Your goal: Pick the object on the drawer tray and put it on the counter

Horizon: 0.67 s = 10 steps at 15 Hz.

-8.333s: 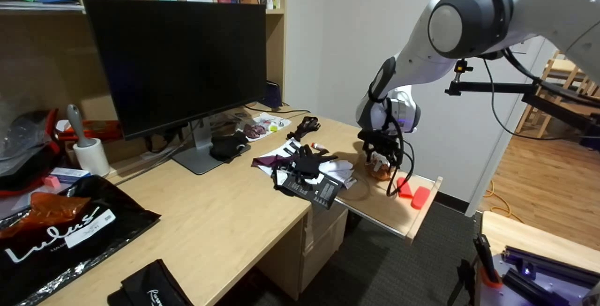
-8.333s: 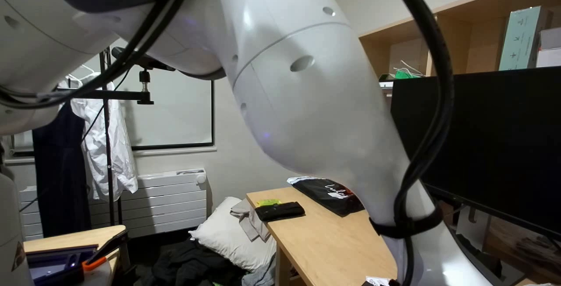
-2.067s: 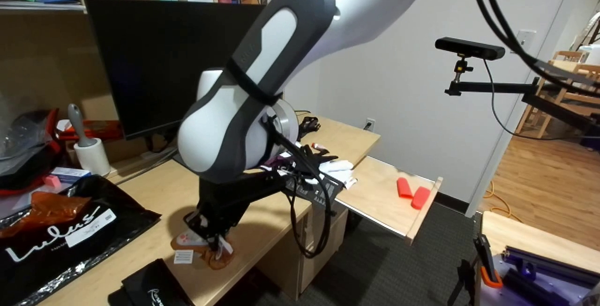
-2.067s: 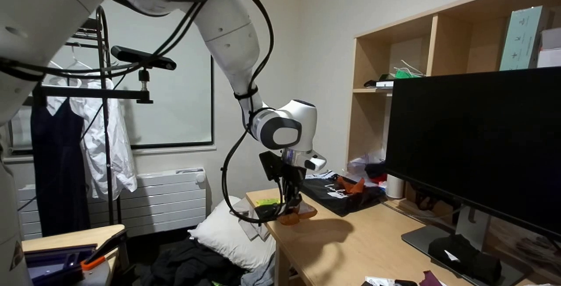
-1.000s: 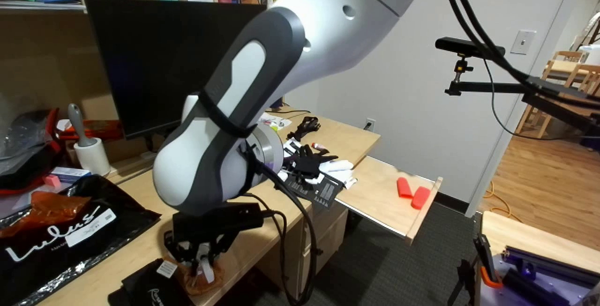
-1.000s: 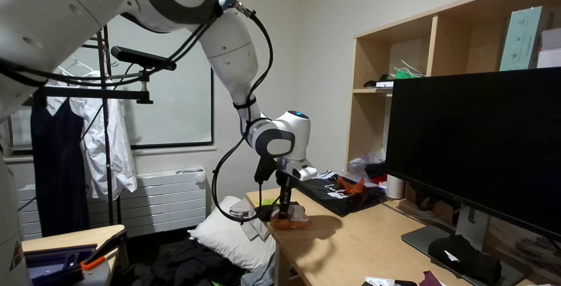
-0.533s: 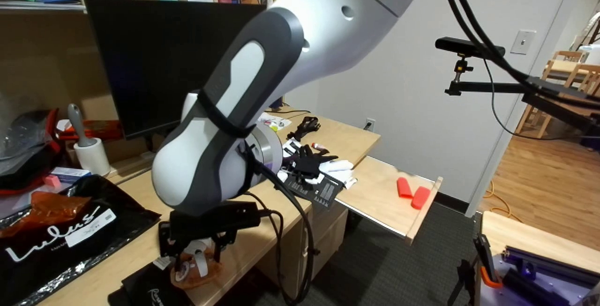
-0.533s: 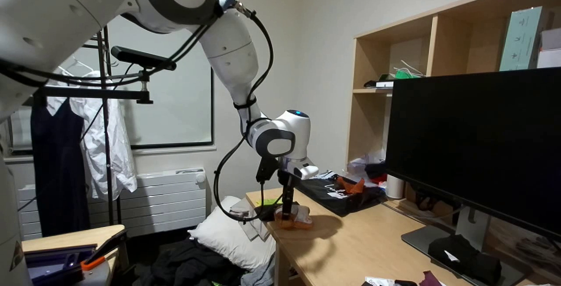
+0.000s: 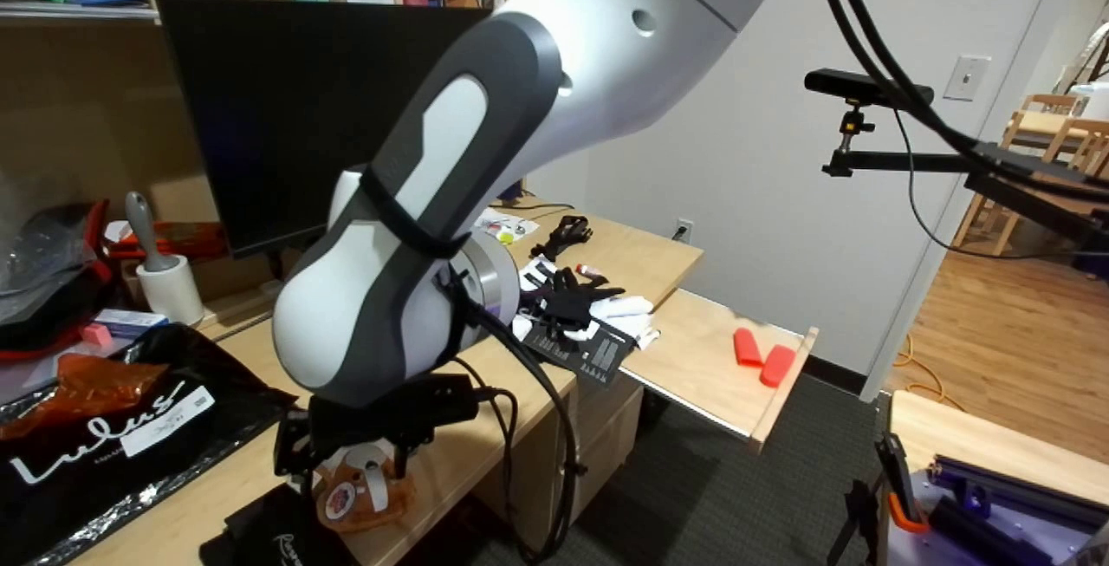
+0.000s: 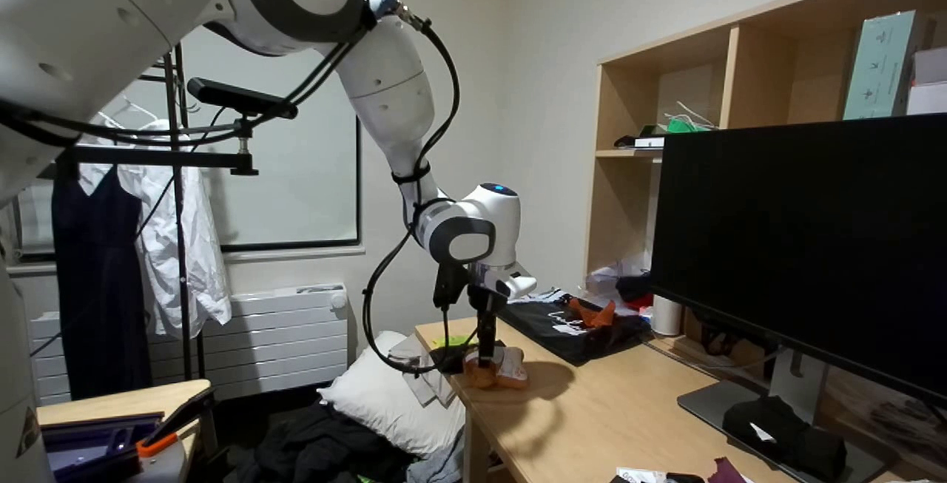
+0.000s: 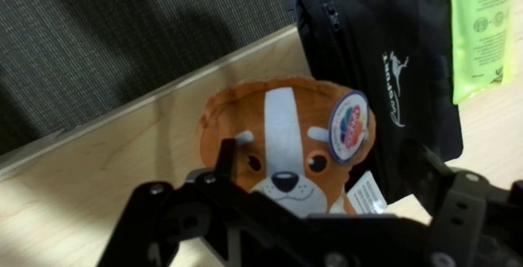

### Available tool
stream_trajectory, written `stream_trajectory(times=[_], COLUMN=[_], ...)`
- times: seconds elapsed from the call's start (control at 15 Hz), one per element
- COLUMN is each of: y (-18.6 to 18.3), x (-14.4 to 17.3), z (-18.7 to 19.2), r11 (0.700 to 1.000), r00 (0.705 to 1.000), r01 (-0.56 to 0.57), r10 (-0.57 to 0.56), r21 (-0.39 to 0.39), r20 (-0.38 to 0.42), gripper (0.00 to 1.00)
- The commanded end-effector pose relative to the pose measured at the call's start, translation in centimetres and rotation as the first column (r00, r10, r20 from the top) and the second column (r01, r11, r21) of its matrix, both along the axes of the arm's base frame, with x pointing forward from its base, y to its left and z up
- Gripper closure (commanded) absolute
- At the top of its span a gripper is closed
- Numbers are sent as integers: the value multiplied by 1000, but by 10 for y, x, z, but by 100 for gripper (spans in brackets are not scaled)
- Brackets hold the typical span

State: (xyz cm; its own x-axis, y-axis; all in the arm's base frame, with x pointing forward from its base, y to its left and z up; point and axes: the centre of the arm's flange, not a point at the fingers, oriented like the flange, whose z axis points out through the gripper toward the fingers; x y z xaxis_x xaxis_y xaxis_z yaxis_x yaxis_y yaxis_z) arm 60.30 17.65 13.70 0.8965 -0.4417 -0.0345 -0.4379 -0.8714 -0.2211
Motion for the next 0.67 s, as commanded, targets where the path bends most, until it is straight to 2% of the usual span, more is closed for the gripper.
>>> stream_trajectory(times=[0.0, 0.13, 0.27, 0.4, 0.6], y=[0, -2, -6, -14, -34], x=[-11, -14, -19, -28, -38], z=[24, 49, 76, 100, 133], r11=[987, 965, 932, 892, 818], r00=[986, 964, 936, 902, 835], r01=[-157, -253, -342, -425, -545], r10=[158, 258, 349, 431, 548], r21=[-27, -72, -122, -156, -184], r20=[45, 67, 42, 5, -39], gripper=[0, 0, 0, 0, 0])
